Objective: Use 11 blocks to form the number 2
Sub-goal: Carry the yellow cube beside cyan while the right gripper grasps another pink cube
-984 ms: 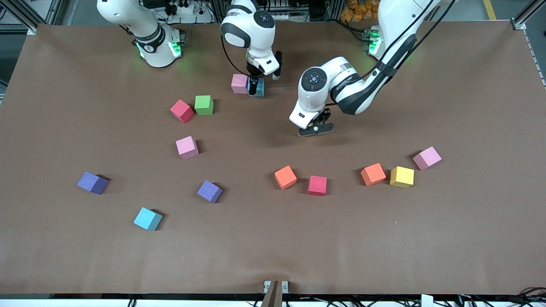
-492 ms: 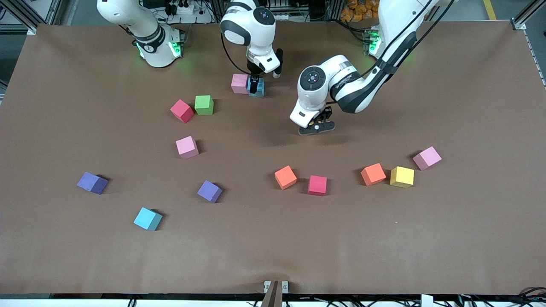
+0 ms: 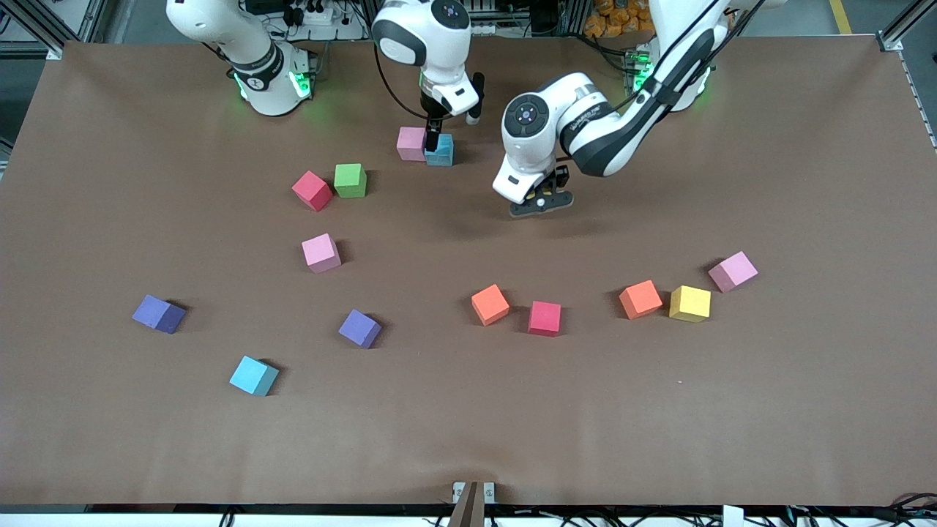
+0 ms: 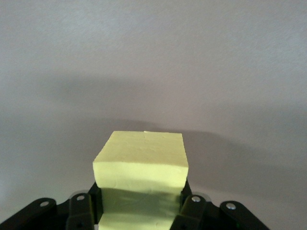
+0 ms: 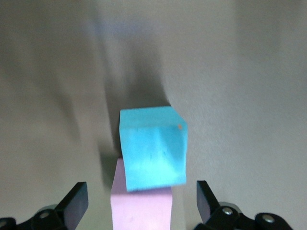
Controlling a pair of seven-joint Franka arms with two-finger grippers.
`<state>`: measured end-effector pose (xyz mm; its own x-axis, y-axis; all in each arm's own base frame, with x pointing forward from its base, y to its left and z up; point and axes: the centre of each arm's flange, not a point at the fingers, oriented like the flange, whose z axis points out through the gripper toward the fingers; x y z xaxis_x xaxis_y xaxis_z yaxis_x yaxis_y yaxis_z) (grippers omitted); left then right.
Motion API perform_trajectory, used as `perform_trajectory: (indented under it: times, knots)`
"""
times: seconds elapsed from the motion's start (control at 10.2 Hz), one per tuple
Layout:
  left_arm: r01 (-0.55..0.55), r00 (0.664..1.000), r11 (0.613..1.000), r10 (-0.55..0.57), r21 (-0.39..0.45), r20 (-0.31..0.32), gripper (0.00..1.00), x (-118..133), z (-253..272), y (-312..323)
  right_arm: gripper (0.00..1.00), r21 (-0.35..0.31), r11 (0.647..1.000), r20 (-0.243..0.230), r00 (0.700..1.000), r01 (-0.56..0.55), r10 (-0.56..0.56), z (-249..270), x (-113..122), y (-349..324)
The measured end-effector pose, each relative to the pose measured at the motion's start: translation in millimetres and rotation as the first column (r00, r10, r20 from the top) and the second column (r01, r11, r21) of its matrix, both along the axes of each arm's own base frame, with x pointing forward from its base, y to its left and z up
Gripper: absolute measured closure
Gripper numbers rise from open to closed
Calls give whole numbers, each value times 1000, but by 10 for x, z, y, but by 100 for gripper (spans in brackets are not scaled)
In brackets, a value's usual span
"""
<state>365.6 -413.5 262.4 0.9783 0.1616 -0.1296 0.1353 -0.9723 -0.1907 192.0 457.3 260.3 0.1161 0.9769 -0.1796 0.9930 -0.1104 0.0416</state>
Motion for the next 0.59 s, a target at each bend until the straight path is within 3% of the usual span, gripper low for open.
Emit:
perform_trajectory:
  times: [0.3,0.59]
  knots:
    - [-75,996,997,75,8,-46,40,-314,115,-99,0,-33,994,-53,993,107,-108,837,314,-458]
    - [-209,978,977,210,48,-20,40,-796,133,-354,0,18,963,-48,962,268,-267,1631,914,-1100]
